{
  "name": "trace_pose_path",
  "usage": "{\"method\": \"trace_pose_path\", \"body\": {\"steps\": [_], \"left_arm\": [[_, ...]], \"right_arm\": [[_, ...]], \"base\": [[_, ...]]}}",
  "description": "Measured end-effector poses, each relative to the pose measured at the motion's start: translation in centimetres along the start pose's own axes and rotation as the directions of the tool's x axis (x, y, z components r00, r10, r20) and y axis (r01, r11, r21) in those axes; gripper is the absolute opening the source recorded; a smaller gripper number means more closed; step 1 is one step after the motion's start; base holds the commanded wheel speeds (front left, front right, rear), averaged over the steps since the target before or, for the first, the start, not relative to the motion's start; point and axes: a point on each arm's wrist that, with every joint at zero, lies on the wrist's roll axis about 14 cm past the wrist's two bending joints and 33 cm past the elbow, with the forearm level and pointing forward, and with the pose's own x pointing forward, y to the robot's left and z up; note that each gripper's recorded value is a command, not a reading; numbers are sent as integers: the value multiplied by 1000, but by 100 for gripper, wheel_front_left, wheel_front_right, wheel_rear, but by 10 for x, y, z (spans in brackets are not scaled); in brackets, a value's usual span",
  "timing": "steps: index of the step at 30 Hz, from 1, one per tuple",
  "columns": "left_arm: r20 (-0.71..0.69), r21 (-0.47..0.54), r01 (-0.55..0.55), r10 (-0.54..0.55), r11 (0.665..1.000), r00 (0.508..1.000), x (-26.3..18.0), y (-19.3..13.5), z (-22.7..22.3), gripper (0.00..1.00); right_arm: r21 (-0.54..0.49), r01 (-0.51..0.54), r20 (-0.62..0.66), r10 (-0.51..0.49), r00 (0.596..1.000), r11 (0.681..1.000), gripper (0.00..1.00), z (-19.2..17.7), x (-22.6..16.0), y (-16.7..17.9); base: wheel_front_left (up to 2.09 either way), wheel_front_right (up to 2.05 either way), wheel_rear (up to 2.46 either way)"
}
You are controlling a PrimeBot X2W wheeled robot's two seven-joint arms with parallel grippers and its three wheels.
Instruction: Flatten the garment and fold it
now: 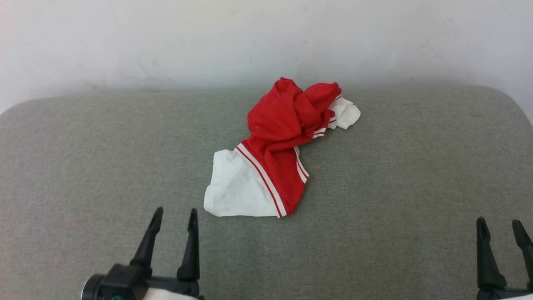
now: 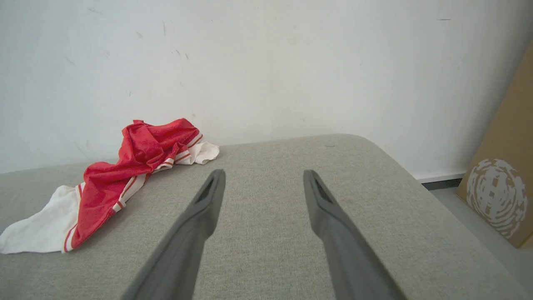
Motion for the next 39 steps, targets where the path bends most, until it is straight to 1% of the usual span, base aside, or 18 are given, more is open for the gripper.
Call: {"method": "trace_pose_path", "body": {"steps": [3, 7, 10, 13, 15, 17, 20, 24, 25, 27, 28, 29, 30, 34, 36, 39], "left_arm": [[-32, 29, 72, -71, 997, 997, 14, -11, -4, 100], [-109, 93, 180, -170, 979, 979, 46, -25, -10, 100], [-224, 142, 241, -206, 960, 953, 68, -29, -26, 100], [-354, 173, 283, -208, 943, 912, 87, -30, -47, 100], [-440, 183, 296, -191, 938, 877, 96, -27, -63, 100], [-534, 189, 299, -158, 935, 830, 100, -20, -83, 100], [-678, 180, 292, -96, 939, 729, 93, -9, -119, 100], [-786, 152, 264, -45, 953, 616, 84, -5, -151, 100], [-799, 136, 258, -48, 957, 599, 83, -7, -156, 100], [-811, 125, 259, -52, 958, 583, 88, -11, -160, 100], [-814, 123, 258, -51, 958, 578, 90, -12, -162, 56], [-819, 119, 258, -53, 959, 572, 91, -14, -164, 7], [-821, 116, 257, -53, 959, 568, 92, -15, -165, 0], [-816, 80, 253, -83, 964, 573, 96, -25, -166, 0], [-797, 66, 241, -94, 968, 597, 99, -26, -161, 0], [-735, 19, 202, -123, 979, 666, 103, -31, -145, 0]], "right_arm": [[-15, -16, 27, 16, 1000, 1000, 100, 6, 6, 6], [-16, -40, 38, 40, 998, 999, 100, 8, 17, 15], [-9, -60, 27, 60, 998, 998, 100, 3, 24, 22], [-1, -74, 9, 74, 997, 997, 100, -4, 31, 28], [4, -81, 0, 81, 997, 997, 100, -8, 35, 31], [7, -84, -11, 84, 996, 996, 100, -13, 39, 32], [9, -76, -23, 77, 997, 997, 100, -17, 42, 30], [4, -49, -40, 49, 998, 999, 100, -22, 41, 22], [6, -41, -44, 42, 998, 999, 100, -23, 41, 20], [6, -29, -48, 29, 998, 1000, 100, -25, 41, 16], [5, -23, -52, 24, 998, 1000, 100, -26, 40, 14], [4, -18, -56, 18, 998, 1000, 100, -28, 40, 13], [3, -14, -61, 14, 998, 1000, 100, -29, 39, 11], [8, -2, -70, 2, 998, 1000, 100, -33, 39, 8], [9, -2, -71, 3, 997, 1000, 100, -34, 39, 8], [14, -13, -67, 14, 998, 1000, 100, -33, 39, 11]], "base": [[0, 0, 0], [0, 0, 0], [0, 0, 0], [0, 0, 0], [0, 0, 0], [0, 0, 0], [0, 0, 0], [0, 0, 0], [0, 0, 0], [0, 0, 0], [0, 0, 0], [0, 0, 0], [0, 0, 0], [0, 0, 0], [0, 0, 0], [0, 0, 0]]}}
